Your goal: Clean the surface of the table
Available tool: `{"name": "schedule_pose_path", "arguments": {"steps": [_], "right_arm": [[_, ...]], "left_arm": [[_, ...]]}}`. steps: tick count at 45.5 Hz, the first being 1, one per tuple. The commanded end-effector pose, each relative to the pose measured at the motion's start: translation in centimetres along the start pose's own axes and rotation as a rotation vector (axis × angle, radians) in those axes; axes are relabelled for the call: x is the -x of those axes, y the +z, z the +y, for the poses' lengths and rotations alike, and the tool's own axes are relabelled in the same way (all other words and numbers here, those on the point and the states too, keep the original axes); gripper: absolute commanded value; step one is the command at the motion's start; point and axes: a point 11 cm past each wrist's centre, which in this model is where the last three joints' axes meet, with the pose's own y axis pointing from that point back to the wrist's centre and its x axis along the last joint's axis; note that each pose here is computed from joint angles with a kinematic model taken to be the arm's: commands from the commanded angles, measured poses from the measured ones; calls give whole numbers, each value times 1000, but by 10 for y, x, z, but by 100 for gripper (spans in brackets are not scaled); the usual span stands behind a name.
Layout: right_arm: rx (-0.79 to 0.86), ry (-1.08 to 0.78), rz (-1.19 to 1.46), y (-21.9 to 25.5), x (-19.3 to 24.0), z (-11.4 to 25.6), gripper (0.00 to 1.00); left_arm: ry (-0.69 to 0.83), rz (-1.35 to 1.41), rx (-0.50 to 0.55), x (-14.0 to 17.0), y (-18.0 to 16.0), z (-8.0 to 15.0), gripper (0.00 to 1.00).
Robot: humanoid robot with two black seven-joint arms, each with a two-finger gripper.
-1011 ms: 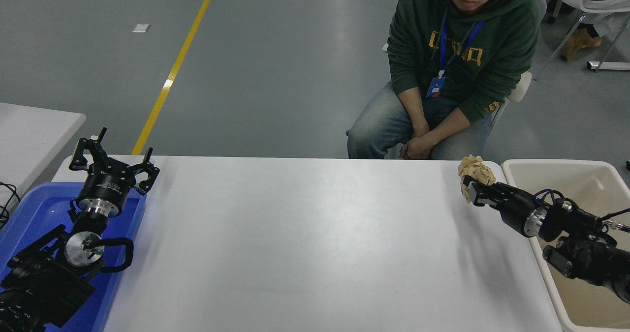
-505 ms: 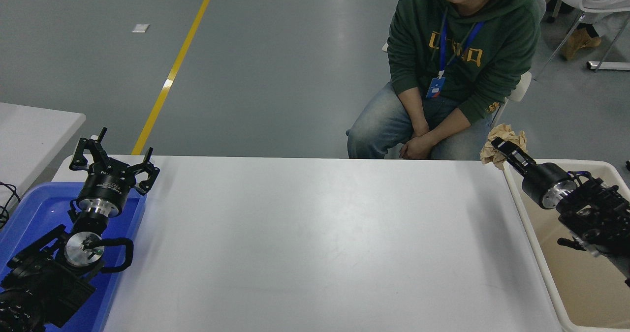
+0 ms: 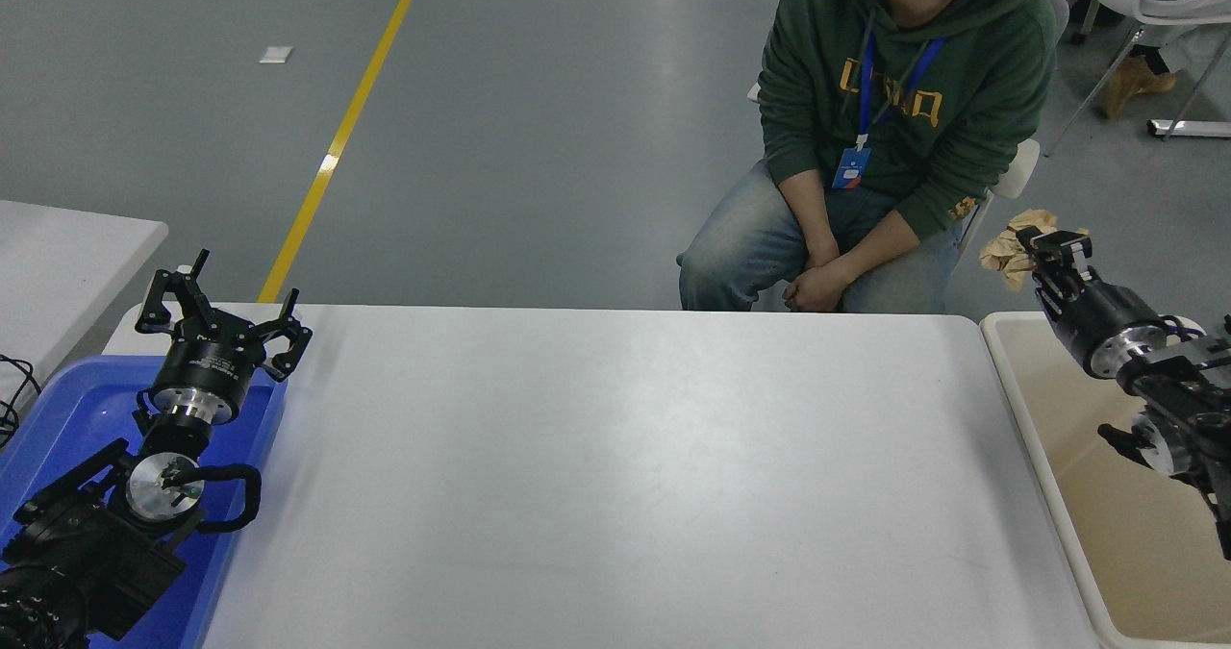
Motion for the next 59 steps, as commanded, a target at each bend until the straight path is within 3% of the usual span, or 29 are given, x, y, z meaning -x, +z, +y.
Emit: {"name": "schedule_pose_path", "arguments": {"steps": [1,14,28,38,46,59], "right_arm": [[-79,33,-232,-19,-18,25,0],[-75,107,-234,2,-24,46,0],[143,284,-69,56,-35,75,0],[271,427,74,92,-88,111,0],[397,495,190,128,-106,141,0],[411,485,197,135,-92,136,0]], "left_arm": [[0,0,0,0,0,0,100],[0,0,0,0,0,0,100],[0,0,0,0,0,0,100],[0,0,0,0,0,0,100],[0,0,0,0,0,0,100],[-1,0,0,0,0,0,100]]}}
